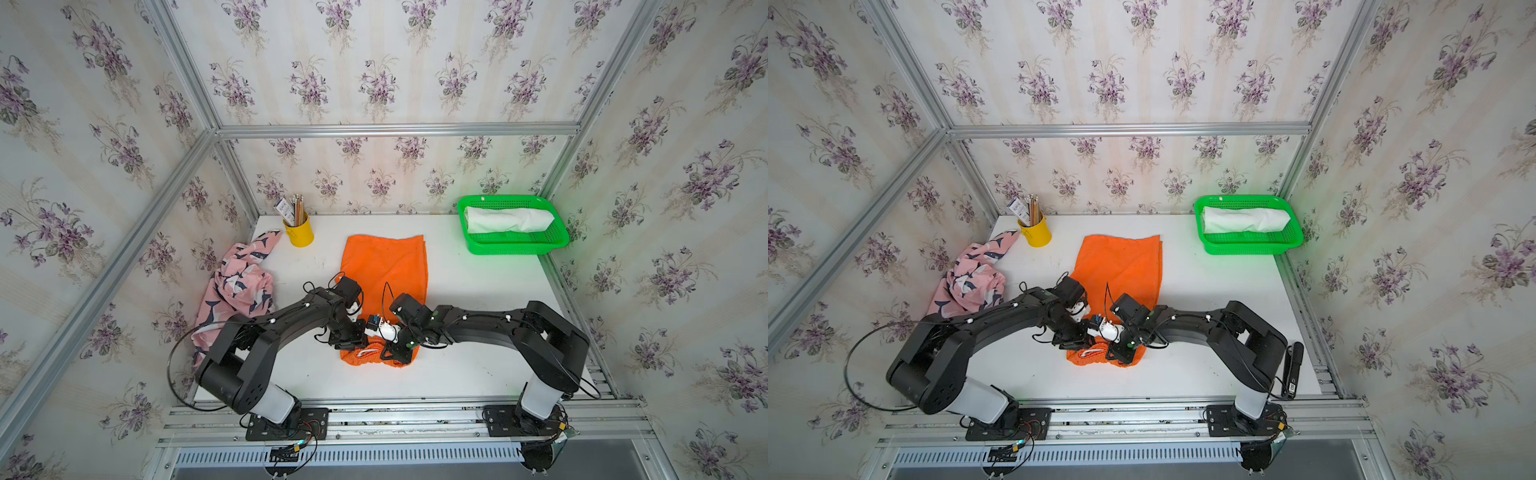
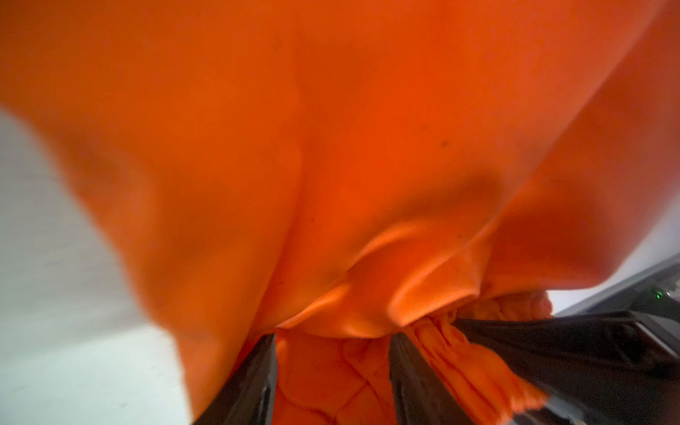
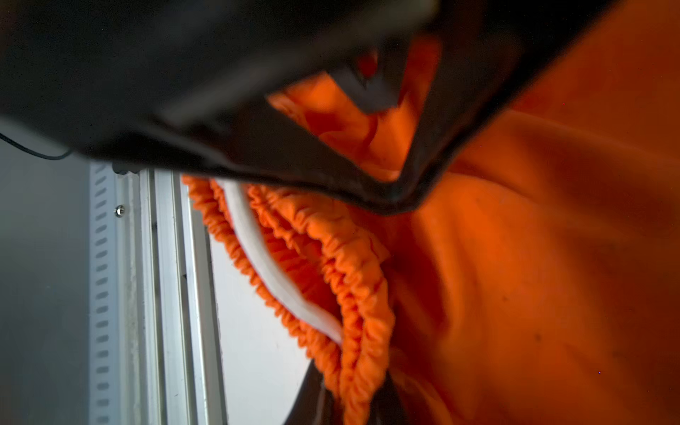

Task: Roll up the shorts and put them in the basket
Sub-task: Roll the shorts at the center of the board.

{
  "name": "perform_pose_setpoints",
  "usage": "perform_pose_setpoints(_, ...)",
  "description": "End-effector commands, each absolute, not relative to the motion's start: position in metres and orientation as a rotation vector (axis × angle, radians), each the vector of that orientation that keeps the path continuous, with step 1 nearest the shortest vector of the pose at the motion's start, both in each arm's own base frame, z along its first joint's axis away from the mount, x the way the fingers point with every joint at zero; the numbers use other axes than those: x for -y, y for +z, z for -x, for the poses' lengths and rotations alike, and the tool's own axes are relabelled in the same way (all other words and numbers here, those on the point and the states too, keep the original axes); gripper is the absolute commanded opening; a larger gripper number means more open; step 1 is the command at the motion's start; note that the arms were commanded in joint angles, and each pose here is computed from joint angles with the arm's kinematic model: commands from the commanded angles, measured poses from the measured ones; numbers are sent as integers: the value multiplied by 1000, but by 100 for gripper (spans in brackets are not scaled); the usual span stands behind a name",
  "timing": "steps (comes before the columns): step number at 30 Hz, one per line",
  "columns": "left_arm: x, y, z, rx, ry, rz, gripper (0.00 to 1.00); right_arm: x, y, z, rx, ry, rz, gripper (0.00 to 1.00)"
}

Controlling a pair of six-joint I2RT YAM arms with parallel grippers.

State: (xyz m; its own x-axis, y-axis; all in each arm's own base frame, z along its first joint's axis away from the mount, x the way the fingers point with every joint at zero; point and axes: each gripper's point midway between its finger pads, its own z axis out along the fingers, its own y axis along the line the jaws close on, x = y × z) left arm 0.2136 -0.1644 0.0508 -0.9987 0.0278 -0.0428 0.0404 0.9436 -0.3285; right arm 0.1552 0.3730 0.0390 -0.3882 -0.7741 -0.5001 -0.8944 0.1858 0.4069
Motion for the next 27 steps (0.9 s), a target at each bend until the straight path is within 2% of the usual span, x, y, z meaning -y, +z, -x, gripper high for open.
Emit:
perform_pose_setpoints(1, 145, 74, -222, -2953, -397, -44, 63, -362, 32, -147, -2446, 1111, 1633, 8)
perform_pose_setpoints(5, 162, 93, -216, -2895, -571, -153, 73, -363, 19, -165, -2563, 1163, 1582, 12)
perform_pose_setpoints(9, 175, 87, -200, -2950, -700, -206, 74, -362, 10, -180, -2644, 1220, 1485, 17)
perform_pose_setpoints(14, 177, 75, -195, -2970, -717, -232, 75, -363, 9, -189, -2691, 1273, 1419, 26)
perform_pose_setpoints(17, 178, 68, -200, -2978, -696, -239, 66, -362, 10, -188, -2692, 1273, 1424, 29)
perform_pose_setpoints(19, 177, 63, -208, -2984, -652, -226, 56, -360, 12, -187, -2691, 1261, 1425, 30)
perform_pose_setpoints(20, 175, 60, -212, -2989, -618, -215, 48, -358, 13, -187, -2691, 1245, 1424, 31)
perform_pose_setpoints(22, 170, 50, -216, -3020, -544, -189, 38, -354, 16, -189, -2693, 1198, 1413, 36)
perform_pose_setpoints(24, 161, 38, -218, -3062, -453, -162, 30, -350, 23, -189, -2692, 1162, 1403, 43)
perform_pose_setpoints(27, 159, 22, -214, -3125, -420, -153, 27, -344, 33, -190, -2675, 1116, 1383, 52)
